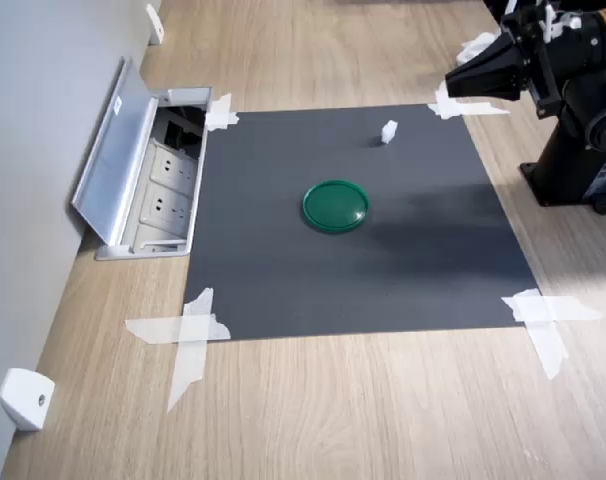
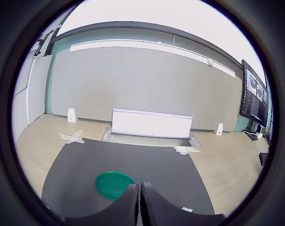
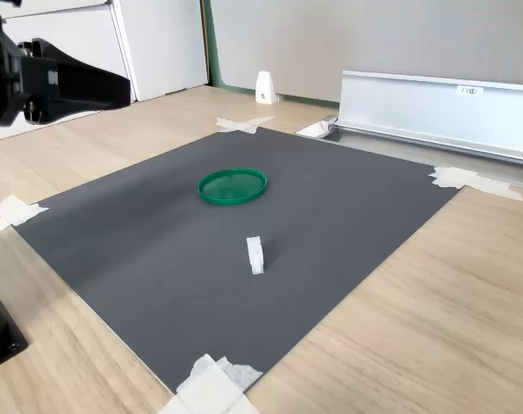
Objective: Grasp a white terminal and put it on the green lid.
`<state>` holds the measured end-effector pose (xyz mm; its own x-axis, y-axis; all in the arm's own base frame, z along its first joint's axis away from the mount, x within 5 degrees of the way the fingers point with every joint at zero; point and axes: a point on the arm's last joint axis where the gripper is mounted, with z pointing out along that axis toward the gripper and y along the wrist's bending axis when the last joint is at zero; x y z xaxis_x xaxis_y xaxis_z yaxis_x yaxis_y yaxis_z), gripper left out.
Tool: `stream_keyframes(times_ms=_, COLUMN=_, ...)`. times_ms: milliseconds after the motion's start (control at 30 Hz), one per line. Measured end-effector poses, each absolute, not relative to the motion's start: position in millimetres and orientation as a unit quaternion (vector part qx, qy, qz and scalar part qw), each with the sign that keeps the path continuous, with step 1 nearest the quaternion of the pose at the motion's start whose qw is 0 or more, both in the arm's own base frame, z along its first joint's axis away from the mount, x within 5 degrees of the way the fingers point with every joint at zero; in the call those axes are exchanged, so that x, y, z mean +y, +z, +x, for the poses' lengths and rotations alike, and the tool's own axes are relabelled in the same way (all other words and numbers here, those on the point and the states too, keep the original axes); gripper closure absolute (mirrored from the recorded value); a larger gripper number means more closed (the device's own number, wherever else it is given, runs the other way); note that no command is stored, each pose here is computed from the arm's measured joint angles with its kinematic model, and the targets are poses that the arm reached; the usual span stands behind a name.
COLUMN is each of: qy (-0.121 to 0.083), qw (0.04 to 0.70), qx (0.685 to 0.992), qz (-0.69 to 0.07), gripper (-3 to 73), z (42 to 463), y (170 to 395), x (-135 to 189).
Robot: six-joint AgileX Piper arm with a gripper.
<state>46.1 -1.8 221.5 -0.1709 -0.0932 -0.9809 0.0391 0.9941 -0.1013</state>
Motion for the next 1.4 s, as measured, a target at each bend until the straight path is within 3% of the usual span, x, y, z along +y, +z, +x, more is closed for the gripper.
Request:
stream_keyframes(times_ms=233, qy=-0.04, qw=0.645, qx=0.763, qz=-0.011, gripper=70.4, z=46, y=222, x=-1)
stream_keyframes(times_ms=867, qy=-0.038, qw=0.646, qx=0.763, qz=-0.009, gripper=70.4, z=46, y=222, x=-1)
stream_keyframes(times_ms=1067, qy=-0.039, qw=0.646, qx=0.762, qz=-0.01, gripper=70.4, z=49, y=244, x=-1)
stream_keyframes(times_ms=1400, qy=-0.033, qw=0.576, qx=0.817, qz=-0.01, gripper=70.4, z=88, y=279, x=-4)
